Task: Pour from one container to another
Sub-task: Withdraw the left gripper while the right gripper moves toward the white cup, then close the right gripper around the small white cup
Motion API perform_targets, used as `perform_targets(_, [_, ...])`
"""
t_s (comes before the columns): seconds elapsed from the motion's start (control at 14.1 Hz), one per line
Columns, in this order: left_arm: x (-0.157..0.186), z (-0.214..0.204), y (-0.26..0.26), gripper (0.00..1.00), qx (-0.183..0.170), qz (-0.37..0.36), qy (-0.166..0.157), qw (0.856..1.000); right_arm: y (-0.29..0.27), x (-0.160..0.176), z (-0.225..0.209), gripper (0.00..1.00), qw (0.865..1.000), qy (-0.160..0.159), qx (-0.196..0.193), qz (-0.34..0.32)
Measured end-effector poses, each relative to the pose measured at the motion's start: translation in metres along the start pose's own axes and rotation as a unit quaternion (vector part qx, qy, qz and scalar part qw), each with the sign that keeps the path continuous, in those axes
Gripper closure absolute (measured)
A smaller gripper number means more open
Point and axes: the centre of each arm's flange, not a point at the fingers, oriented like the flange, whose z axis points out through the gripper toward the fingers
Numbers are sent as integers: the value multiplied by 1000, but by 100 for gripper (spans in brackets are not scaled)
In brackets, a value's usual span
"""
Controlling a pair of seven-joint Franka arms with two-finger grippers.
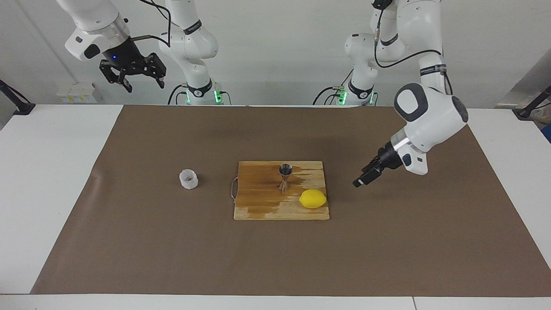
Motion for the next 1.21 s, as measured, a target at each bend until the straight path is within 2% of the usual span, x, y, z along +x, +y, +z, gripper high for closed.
perform_targets(0.14, [5,-41,8,0,40,52,38,997,20,5,17,0,995,18,-4,-99])
perform_targets(0.21, [4,-56,14,0,62,91,61,992,34,8,30,0,987,28,-8,-155])
perform_targets(0.36, [1,-71,23,0,90,159,86,980,56,11,53,0,971,39,-11,-235])
perform_targets(0.57, [-4,-88,18,0,132,256,76,954,78,14,81,0,933,68,-2,-353])
perform_targets(0.71, [-4,-115,3,0,148,298,76,940,95,16,108,0,905,81,30,-416])
perform_targets(0.85, [-6,-148,-20,0,151,322,82,931,117,26,143,0,880,107,66,-459])
perform_targets(0.99, [-11,-173,-44,0,167,340,92,921,132,38,187,0,849,155,113,-492])
perform_targets(1.21, [-19,-183,-55,0,184,347,92,915,152,50,248,0,810,231,153,-518])
